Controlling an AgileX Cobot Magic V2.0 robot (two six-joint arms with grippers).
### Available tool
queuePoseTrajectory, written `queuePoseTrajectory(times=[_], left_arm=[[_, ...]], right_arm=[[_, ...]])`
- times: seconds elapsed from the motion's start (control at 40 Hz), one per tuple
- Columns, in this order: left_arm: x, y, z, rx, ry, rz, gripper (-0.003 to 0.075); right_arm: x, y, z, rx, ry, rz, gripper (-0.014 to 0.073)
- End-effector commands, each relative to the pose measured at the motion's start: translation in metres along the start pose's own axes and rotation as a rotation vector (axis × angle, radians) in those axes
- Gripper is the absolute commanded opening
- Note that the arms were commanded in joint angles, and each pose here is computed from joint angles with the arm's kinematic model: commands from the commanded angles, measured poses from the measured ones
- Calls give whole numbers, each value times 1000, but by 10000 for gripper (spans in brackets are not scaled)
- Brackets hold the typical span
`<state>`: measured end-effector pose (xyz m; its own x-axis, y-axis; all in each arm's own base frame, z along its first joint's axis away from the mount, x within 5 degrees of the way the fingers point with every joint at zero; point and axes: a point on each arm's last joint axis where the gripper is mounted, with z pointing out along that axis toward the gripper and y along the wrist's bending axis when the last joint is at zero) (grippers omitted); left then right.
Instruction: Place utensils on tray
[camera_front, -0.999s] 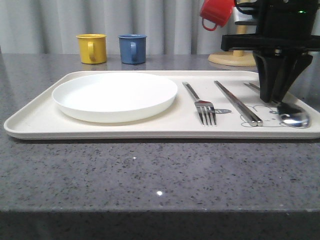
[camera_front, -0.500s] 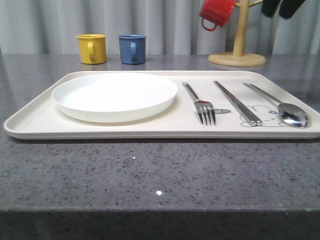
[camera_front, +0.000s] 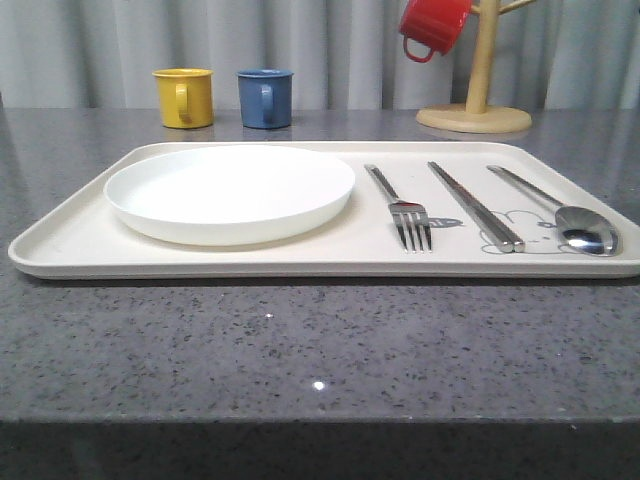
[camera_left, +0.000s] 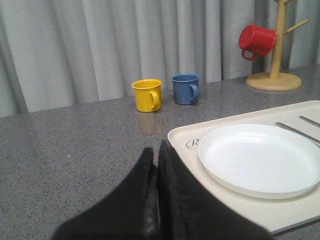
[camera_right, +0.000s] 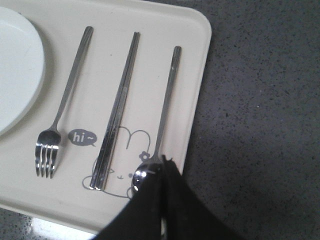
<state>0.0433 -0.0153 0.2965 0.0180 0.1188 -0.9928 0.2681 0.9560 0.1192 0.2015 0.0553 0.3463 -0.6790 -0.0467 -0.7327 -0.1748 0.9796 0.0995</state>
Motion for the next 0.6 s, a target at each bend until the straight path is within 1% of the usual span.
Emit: queuePoseTrajectory(times=[0.0,0.25,0.325,0.45,0.5,0.574], left_arm=[[-15,3,-1,-20,-93,-23,-18],[-15,3,-1,-20,-93,-23,-18],[-15,3,-1,-20,-93,-23,-18],[-15,3,-1,-20,-93,-23,-18],[-15,3,-1,-20,-93,-23,-18],[-15,3,-1,-20,-93,-23,-18]], right_arm=[[16,-3,-21,-23,-241,-28,-70],[94,-13,-61,-60,-565,-36,-70],[116,-16,-67,-67,-626,-36,-70],[139,-19,-76,-77,-713,-35,-70],[143,-20,-81,-83,-759,-35,-70],[146,-20,-87,-86,-789,-35,-70]])
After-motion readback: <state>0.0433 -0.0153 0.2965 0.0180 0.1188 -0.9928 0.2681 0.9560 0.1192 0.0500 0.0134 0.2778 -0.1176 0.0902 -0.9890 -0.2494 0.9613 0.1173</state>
